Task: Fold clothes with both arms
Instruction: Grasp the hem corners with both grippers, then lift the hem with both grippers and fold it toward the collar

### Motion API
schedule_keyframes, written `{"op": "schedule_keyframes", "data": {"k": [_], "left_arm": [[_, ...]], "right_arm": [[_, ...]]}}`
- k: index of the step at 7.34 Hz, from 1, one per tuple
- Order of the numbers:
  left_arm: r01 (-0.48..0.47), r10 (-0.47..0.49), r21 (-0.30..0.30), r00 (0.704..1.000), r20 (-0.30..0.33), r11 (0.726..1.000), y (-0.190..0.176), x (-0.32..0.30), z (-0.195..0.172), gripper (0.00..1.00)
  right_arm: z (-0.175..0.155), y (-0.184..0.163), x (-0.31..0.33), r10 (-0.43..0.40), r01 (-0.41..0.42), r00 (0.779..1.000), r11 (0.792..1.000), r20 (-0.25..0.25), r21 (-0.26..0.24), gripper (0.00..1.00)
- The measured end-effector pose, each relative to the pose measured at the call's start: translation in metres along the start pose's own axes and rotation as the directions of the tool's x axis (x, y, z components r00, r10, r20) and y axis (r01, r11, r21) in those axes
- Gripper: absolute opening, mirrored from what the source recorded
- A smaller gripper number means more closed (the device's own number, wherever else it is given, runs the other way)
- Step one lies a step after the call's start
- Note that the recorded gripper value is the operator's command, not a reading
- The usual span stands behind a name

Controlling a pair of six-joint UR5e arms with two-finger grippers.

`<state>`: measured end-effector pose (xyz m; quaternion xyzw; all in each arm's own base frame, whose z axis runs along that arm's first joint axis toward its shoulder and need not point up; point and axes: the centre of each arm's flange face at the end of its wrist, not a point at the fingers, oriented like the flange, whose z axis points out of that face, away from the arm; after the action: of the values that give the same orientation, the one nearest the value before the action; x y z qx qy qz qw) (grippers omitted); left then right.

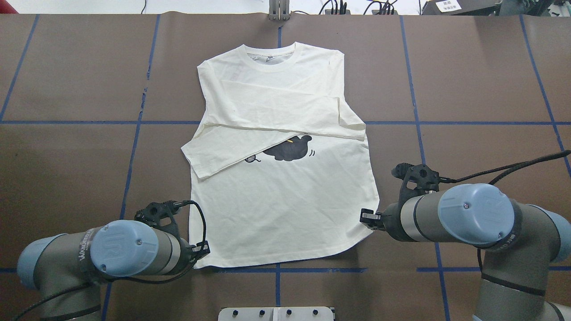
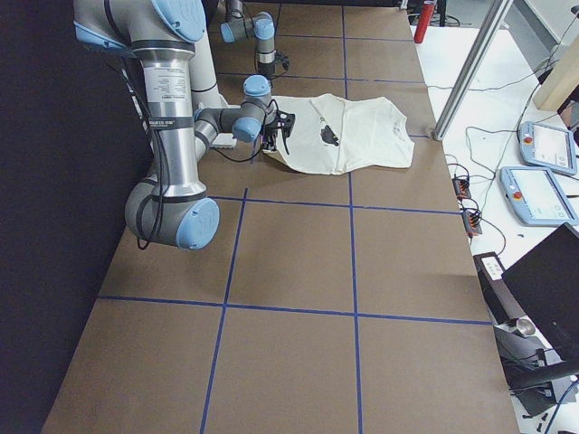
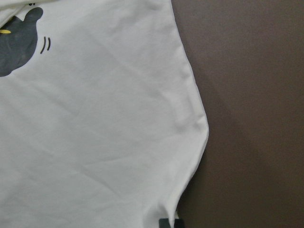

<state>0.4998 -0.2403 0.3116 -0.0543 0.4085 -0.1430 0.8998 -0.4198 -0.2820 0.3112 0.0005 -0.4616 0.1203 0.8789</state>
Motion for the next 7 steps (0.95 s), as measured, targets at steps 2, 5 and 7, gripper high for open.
{"op": "schedule_keyframes", "data": {"k": [2, 5, 7], "left_arm": [[-0.08, 0.08, -0.007, 0.997, -0.008, 0.997, 0.012, 0.003, -0.048, 0.0], [-0.239, 0.238, -0.046, 0.97, -0.042, 0.97, 0.044, 0.002, -0.095, 0.0], [-0.325, 0.32, -0.092, 0.945, -0.06, 0.941, 0.075, -0.004, -0.126, 0.0]], "right_arm": [[-0.026, 0.004, 0.004, 0.002, -0.001, 1.0, 0.999, 0.029, -0.036, 0.0], [-0.091, 0.035, 0.016, -0.01, 0.029, 0.995, 0.98, 0.095, -0.198, 0.0], [-0.118, 0.062, 0.015, -0.036, 0.075, 0.99, 0.951, 0.134, -0.299, 0.0]]}}
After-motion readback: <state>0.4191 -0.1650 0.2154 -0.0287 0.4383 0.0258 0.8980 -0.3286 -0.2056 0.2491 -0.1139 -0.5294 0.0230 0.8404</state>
